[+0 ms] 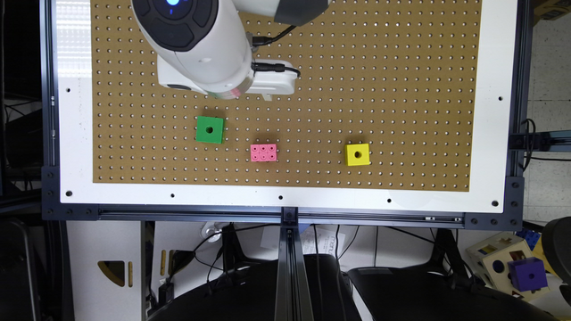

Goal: Pick up green block.

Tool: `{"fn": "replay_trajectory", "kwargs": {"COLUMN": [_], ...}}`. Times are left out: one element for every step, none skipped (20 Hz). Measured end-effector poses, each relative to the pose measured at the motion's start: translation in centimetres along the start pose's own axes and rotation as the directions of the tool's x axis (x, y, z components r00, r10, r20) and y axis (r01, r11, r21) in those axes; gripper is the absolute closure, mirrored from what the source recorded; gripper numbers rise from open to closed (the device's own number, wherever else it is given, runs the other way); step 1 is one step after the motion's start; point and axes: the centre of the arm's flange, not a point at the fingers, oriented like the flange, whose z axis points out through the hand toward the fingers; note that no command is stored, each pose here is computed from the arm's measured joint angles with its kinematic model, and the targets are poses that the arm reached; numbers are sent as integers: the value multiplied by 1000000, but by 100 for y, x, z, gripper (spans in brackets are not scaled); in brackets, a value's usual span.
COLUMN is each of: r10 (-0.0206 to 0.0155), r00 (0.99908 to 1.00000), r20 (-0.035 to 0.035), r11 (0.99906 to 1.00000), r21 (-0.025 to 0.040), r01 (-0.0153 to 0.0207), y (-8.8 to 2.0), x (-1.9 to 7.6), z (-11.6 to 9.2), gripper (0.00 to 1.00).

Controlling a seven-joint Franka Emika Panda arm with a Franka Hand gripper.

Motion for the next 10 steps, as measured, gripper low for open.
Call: {"fn": "replay_trajectory", "kwargs": {"r10": [-52, -54, 42, 458, 5671, 5971, 6604, 6332, 7180, 7254], "r00": [1000000, 1000000, 1000000, 1000000, 999959, 999930, 999878, 999824, 999739, 999637], "r20": [88, 156, 178, -188, -7049, -10211, -14158, -17657, -21681, -25944], "r11": [1000000, 1000000, 1000000, 1000000, 999984, 999981, 999971, 999963, 999941, 999918], "r21": [-60, -120, -168, -393, -465, 1493, 3850, 5936, 8303, 10698], "r01": [52, 54, -42, -458, -5674, -5956, -6550, -6228, -7002, -6979], "y": [0, 0, 1, 4, 70, 105, 150, 184, 211, 231], "x": [0, -1, 0, 3, 77, 119, 172, 217, 265, 323], "z": [0, 1, 1, 0, -21, -35, -53, -68, -83, -93], "gripper": [0, 0, 0, 0, 0, 0, 0, 0, 0, 0]}}
